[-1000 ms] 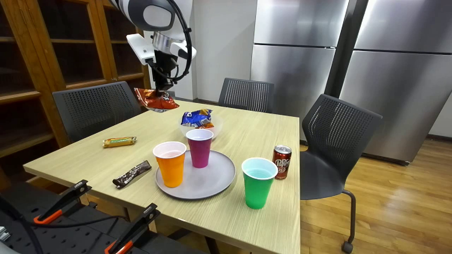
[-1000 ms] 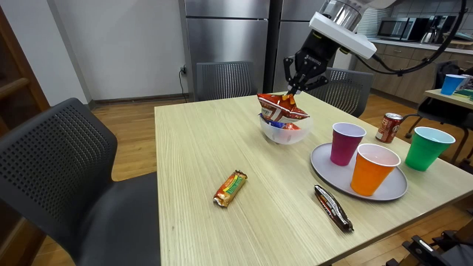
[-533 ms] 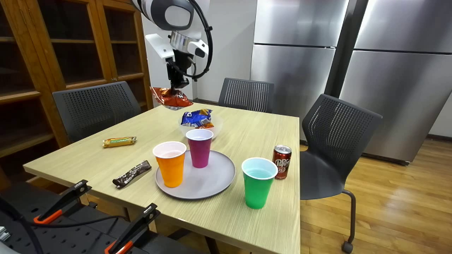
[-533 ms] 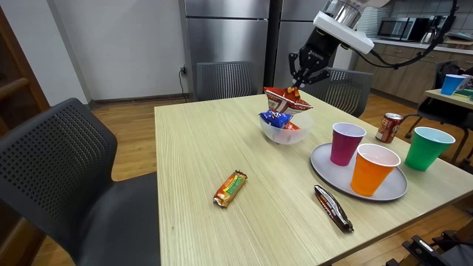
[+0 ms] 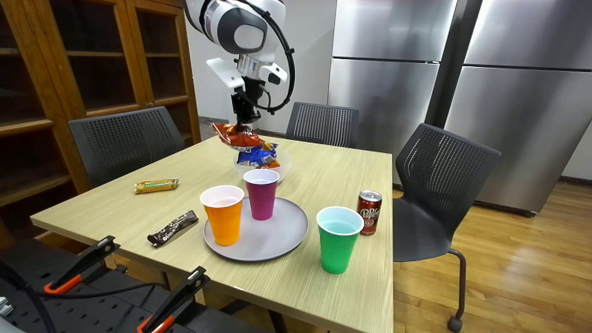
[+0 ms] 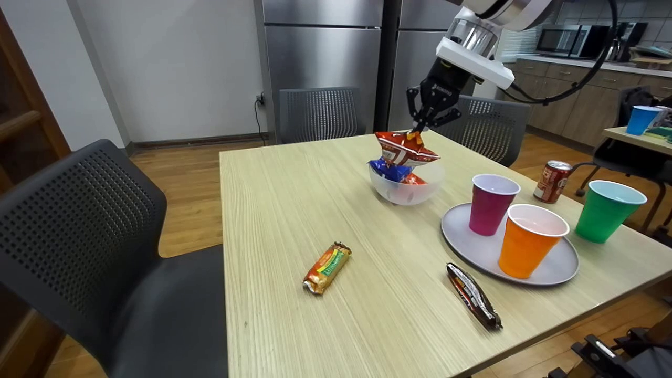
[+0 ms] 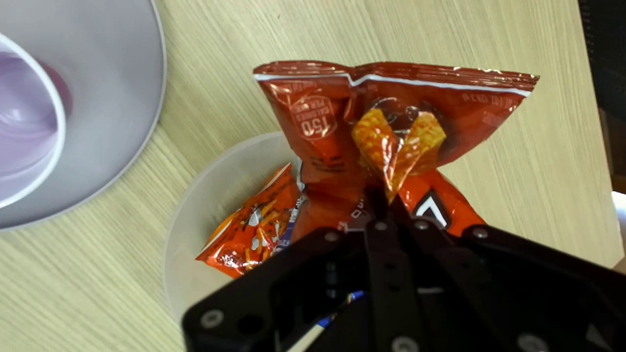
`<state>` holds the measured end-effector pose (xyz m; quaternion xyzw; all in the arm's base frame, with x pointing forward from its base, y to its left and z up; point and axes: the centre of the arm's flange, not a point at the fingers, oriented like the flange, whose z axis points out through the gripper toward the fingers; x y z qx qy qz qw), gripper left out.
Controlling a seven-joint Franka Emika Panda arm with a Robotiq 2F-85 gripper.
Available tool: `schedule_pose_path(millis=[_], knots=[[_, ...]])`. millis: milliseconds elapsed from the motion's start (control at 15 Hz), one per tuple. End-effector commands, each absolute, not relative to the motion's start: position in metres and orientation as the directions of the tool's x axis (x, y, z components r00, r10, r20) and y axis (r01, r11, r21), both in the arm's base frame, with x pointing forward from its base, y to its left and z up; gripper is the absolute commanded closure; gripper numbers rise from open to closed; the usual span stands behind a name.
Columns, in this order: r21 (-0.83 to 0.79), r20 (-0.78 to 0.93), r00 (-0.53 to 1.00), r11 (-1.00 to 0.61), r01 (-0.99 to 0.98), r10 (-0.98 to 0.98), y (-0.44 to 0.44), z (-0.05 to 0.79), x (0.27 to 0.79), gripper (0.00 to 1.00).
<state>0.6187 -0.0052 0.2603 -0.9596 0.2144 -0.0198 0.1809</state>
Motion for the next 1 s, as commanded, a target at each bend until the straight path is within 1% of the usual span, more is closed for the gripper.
schedule_pose_path(millis=[0, 933], knots=[[-0.343, -0.035, 0.905, -0.845, -0.41, -0.425, -0.018, 0.255, 0.641, 1.0], [-0.306, -0.012, 0.879, -0.835, -0.457, -0.476, -0.041, 0.222, 0.662, 1.0]])
